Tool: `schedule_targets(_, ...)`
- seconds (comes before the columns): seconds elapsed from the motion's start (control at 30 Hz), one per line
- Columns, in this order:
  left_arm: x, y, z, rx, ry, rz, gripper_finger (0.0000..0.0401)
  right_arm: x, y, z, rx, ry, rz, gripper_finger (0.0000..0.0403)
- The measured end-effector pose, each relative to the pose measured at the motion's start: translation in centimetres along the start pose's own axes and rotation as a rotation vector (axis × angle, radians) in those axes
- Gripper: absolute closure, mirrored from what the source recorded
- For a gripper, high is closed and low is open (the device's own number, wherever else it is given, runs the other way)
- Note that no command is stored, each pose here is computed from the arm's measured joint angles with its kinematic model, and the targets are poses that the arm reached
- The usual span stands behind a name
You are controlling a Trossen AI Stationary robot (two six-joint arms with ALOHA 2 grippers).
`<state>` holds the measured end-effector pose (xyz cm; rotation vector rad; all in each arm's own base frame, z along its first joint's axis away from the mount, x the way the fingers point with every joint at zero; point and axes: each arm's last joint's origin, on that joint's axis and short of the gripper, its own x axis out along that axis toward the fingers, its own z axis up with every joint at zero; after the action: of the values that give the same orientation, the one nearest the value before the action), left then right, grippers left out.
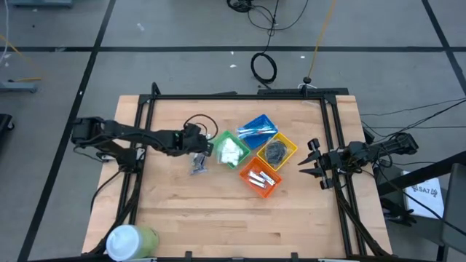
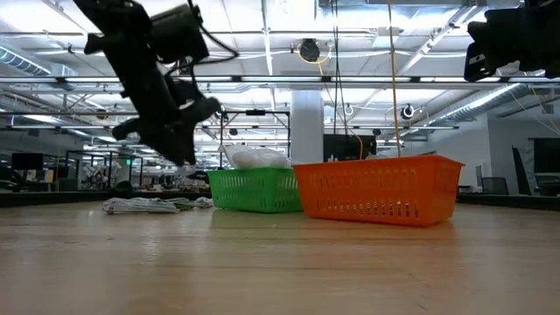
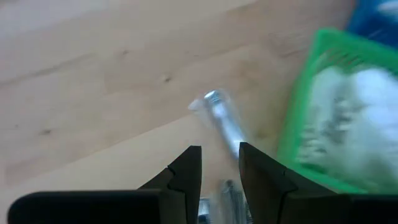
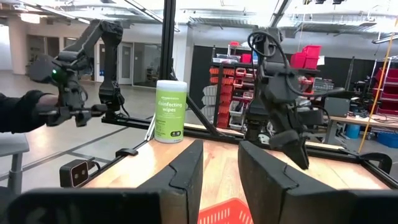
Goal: Pick & Place Travel size toiletries
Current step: Put the silver nail cutter into the orange bin
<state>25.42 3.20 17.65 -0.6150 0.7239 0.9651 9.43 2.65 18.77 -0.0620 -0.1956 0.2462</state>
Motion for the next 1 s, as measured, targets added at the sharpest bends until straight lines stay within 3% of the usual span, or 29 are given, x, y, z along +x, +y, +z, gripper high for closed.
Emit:
schedule_targets(0.2,2.6,0.2,0.1,-0.002,0.089,-0.007,0.0289,0.0,0.0,0.0,0.0,0.0,0.0,0.0312)
schedule_targets(0.53,6.3,-0.1,-0.6,0.006,0.161,-0.026,0.0229,0.0,0.0,0.0,0.0,-0.001,0.0,0.0312)
schedule_targets(0.73,6.8,0.5,-0.7,0.027,0.178,0.024,0.0201,0.0,0.0,0.0,0.0,0.001,0.0,0.0312)
schedule_targets(1.0,6.8,1.5,-0.6,0.044,0.185,0.117,0.0199,0.0,0.0,0.0,0.0,0.0,0.0,0.0312)
